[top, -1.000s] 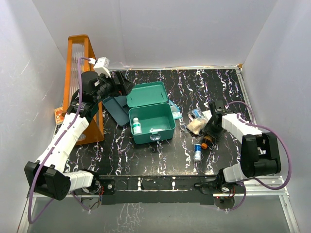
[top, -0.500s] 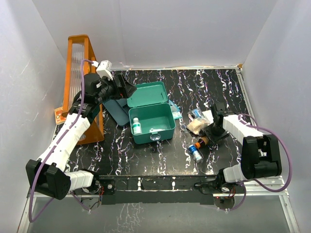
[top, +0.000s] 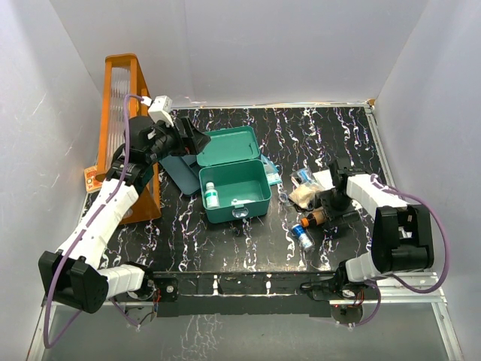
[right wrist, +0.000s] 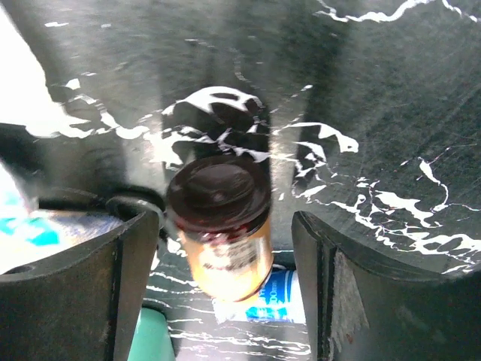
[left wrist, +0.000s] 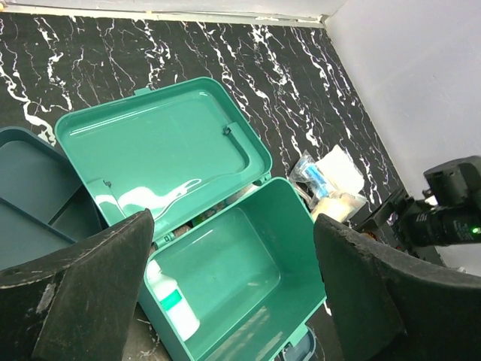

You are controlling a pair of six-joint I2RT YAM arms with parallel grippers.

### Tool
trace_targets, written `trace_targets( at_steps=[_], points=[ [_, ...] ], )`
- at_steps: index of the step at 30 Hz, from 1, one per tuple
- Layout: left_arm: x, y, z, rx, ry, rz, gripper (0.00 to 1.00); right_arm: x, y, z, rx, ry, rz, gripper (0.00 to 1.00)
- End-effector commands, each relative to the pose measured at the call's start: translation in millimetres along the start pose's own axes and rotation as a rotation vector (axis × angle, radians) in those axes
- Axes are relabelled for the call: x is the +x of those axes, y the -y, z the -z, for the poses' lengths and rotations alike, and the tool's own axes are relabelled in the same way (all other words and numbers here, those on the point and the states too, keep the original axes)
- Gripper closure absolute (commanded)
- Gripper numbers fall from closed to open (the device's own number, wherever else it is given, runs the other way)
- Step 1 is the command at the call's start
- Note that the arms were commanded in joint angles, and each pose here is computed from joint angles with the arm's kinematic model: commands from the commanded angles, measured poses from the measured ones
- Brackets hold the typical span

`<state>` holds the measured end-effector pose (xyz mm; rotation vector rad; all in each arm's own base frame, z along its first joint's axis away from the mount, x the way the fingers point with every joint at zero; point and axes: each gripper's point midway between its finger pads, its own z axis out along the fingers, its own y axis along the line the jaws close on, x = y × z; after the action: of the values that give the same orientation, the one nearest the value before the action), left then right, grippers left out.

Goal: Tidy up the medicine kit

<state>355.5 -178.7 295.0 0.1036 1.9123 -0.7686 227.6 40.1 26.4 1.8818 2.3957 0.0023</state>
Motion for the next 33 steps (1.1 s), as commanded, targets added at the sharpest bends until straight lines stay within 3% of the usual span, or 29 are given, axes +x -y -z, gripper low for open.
trace_targets(
  at_steps=[1, 6, 9, 12, 15, 18, 21, 26, 33],
  points=[
    [-6, 12, 10, 0.029, 0.031, -0.063, 0.14, -22, -27, 37, -0.108, 0.094, 0.117, 0.29],
    [-4, 5, 15, -0.012, 0.032, -0.079, 0.13, -53, -23, 82, -0.200, 0.297, 0.332, 0.23],
    [0, 2, 17, -0.023, 0.029, -0.079, 0.13, -58, -15, 98, -0.233, 0.348, 0.489, 0.23],
    [1, 5, 21, -0.014, 0.039, -0.072, 0.13, -44, -1, 94, -0.213, 0.272, 0.588, 0.23],
    [3, 9, 24, 0.002, 0.047, -0.073, 0.13, -26, 23, 78, -0.128, 0.154, 0.577, 0.30],
    [3, 12, 27, 0.012, 0.054, -0.081, 0.13, -16, 41, 60, -0.061, 0.111, 0.565, 0.38],
    [0, 14, 31, 0.012, 0.063, -0.090, 0.13, -13, 45, 51, -0.023, 0.110, 0.592, 0.39],
    [-6, 14, 35, -0.002, 0.071, -0.112, 0.13, -2, 37, 35, 0.034, 0.107, 0.733, 0.31],
    [-10, 12, 35, -0.021, 0.072, -0.140, 0.13, -7, -1, 33, 0.031, 0.214, 0.880, 0.16]
  ],
)
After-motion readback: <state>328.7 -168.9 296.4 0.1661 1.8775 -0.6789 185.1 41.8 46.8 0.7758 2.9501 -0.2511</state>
